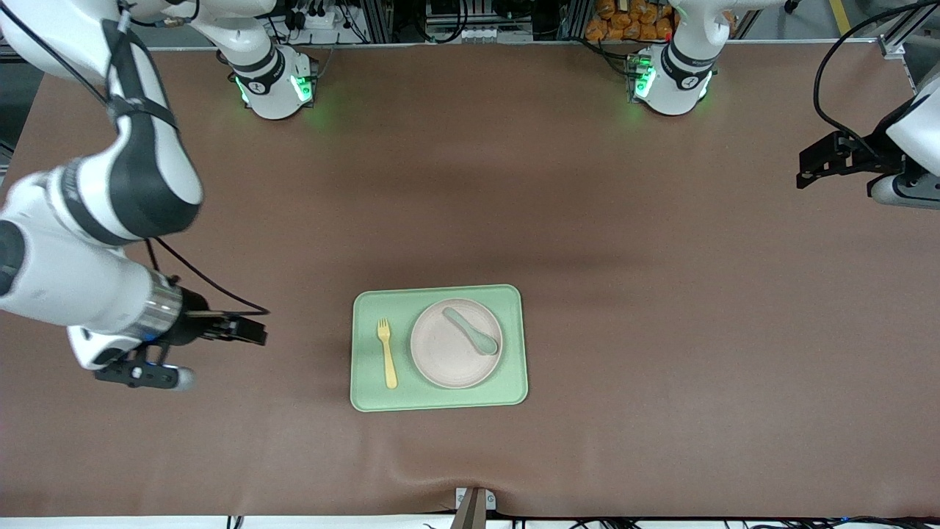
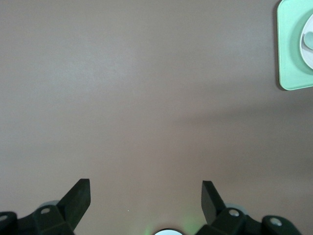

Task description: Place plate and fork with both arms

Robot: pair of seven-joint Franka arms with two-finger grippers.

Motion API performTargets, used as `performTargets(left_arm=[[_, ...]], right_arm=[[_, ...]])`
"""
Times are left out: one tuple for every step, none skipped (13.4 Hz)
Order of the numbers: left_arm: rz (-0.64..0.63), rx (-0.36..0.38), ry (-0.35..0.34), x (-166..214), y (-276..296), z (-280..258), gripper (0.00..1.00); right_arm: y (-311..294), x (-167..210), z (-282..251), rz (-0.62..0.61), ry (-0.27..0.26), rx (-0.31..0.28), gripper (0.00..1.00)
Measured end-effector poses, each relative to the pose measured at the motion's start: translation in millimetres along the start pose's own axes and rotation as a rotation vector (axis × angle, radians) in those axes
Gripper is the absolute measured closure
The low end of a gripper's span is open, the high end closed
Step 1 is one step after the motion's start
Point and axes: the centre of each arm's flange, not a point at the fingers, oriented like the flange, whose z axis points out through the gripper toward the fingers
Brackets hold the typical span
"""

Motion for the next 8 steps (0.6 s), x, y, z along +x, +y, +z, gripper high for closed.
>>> performTargets(left_arm=[[-0.001, 0.000, 0.001, 0.0, 0.0, 0.0, 0.00], [-0.001, 0.000, 0.001, -0.1, 0.0, 0.0, 0.00], [-0.002, 0.000, 0.001, -0.1, 0.0, 0.1, 0.00], [-0.003, 0.000, 0.003, 0.1, -0.2, 0.1, 0.00], [-0.006, 0.000, 0.006, 0.4, -0.4, 0.0, 0.00], [-0.012, 0.001, 0.007, 0.6, -0.5, 0.0, 0.00], [-0.019, 0.001, 0.008, 0.6, -0.5, 0.0, 0.00], [-0.023, 0.001, 0.008, 0.7, -0.5, 0.0, 0.00]], right_arm=[[7.2, -5.0, -21.2, -0.010, 0.011, -0.004, 0.00], [12.8, -12.4, -40.8, -0.016, 0.011, -0.012, 0.00], [17.0, -21.6, -60.1, -0.018, 0.004, -0.027, 0.00], [21.6, -31.1, -81.7, -0.015, 0.002, -0.046, 0.00], [30.2, -40.8, -103.7, -0.014, 0.001, -0.064, 0.00], [42.6, -49.6, -125.7, -0.036, 0.007, -0.080, 0.00], [56.2, -59.7, -145.7, -0.071, 0.005, -0.097, 0.00], [69.0, -71.9, -161.8, -0.098, -0.016, -0.113, 0.00]])
